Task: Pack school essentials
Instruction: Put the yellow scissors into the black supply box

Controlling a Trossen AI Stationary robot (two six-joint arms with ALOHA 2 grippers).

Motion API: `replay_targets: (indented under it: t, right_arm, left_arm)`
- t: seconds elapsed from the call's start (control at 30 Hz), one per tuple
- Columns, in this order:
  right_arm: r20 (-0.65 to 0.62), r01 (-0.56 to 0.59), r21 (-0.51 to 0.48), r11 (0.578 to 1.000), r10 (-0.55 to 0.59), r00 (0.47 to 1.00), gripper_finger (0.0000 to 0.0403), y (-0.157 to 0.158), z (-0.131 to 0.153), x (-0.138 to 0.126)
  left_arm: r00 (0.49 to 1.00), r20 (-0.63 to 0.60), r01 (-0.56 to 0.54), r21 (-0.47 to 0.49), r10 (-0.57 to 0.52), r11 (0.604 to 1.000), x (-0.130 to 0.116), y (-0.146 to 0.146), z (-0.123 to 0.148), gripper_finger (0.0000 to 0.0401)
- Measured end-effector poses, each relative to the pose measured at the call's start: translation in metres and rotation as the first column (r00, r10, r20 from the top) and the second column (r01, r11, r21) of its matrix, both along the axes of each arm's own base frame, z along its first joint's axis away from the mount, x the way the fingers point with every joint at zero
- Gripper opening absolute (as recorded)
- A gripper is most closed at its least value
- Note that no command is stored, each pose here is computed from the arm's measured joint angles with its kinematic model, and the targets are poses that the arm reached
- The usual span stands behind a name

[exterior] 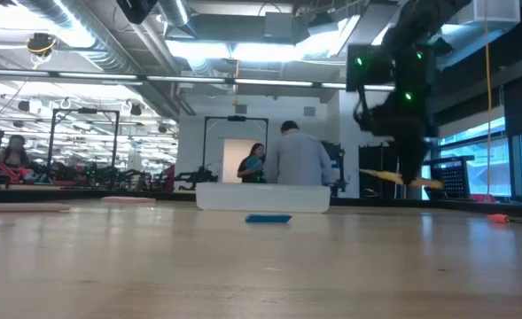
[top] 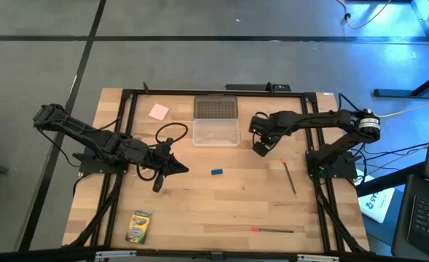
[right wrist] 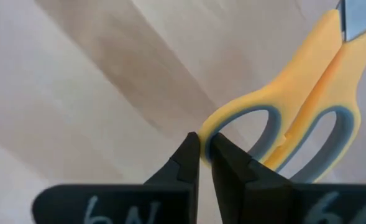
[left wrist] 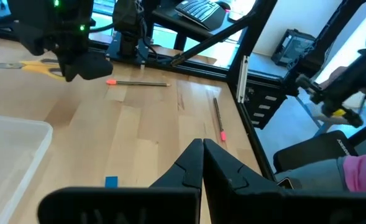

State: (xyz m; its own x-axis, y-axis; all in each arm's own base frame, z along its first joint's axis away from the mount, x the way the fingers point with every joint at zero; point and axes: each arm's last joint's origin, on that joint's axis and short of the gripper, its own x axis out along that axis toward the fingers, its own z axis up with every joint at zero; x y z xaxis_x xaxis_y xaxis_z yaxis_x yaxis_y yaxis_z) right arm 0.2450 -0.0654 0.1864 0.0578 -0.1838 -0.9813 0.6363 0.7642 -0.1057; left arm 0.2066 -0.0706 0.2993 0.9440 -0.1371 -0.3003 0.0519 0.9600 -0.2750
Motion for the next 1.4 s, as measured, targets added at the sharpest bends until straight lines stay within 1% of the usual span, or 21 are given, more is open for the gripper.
replay_targets:
  t: [0.13,0.23,0.4,0.53,0.7,0.8,0.9,0.97,1.1,1.23,1.4]
  right_arm:
    - [0.072,-0.102,-0.029,0.994,0.104,0.992,0.0032,0.009,0.015,0.015]
    - [0.133,-0.196,-0.067,0.978,0.204,0.97,0.003,0.014,0.028,0.027]
    - [0.237,-0.304,-0.154,0.94,0.334,0.912,0.003,0.019,0.048,0.045]
    - [0.309,-0.363,-0.207,0.909,0.413,0.857,0.0032,0.019,0.054,0.055]
    - [0.306,-0.443,-0.26,0.858,0.508,0.805,0.0032,0.018,0.044,0.07]
    - [0.299,-0.5,-0.273,0.822,0.567,0.768,0.0032,0.017,0.03,0.082]
    - [0.268,-0.543,-0.291,0.787,0.612,0.744,0.0032,0.015,0.015,0.092]
    - [0.264,-0.557,-0.295,0.776,0.627,0.733,0.0033,0.012,0.007,0.097]
    - [0.225,-0.597,-0.257,0.76,0.648,0.728,0.0033,0.01,-0.012,0.102]
    - [0.193,-0.632,-0.248,0.734,0.677,0.71,0.0033,0.01,-0.022,0.105]
    - [0.188,-0.632,-0.242,0.736,0.675,0.713,0.0033,0.007,-0.025,0.105]
  left_arm:
    - [1.0,0.0,0.0,0.0,0.0,1.0,0.0,0.0,0.0,0.0]
    - [1.0,0.002,-0.014,0.004,0.014,1.0,0.0,0.0,0.0,0.0]
    - [1.0,0.0,-0.024,0.008,0.024,1.0,0.0,0.001,0.0,0.0]
    - [1.0,-0.003,-0.024,0.008,0.024,1.0,0.0,0.001,0.0,0.0]
    - [1.0,-0.003,-0.024,0.009,0.024,1.0,0.0,0.001,-0.001,0.0]
    - [1.0,-0.004,-0.024,0.008,0.024,1.0,0.0,0.001,-0.001,0.0]
    - [1.0,-0.005,-0.025,0.008,0.025,1.0,0.0,0.001,-0.001,0.0]
    - [1.0,-0.006,-0.025,0.008,0.025,1.0,0.0,0.001,-0.001,0.0]
    - [1.0,-0.007,-0.026,0.005,0.026,1.0,0.0,0.001,-0.001,0.0]
    - [1.0,-0.008,-0.026,0.004,0.026,1.0,0.0,0.001,-0.001,0.0]
    - [1.0,-0.008,-0.026,0.004,0.026,1.0,0.0,0.001,-0.001,0.0]
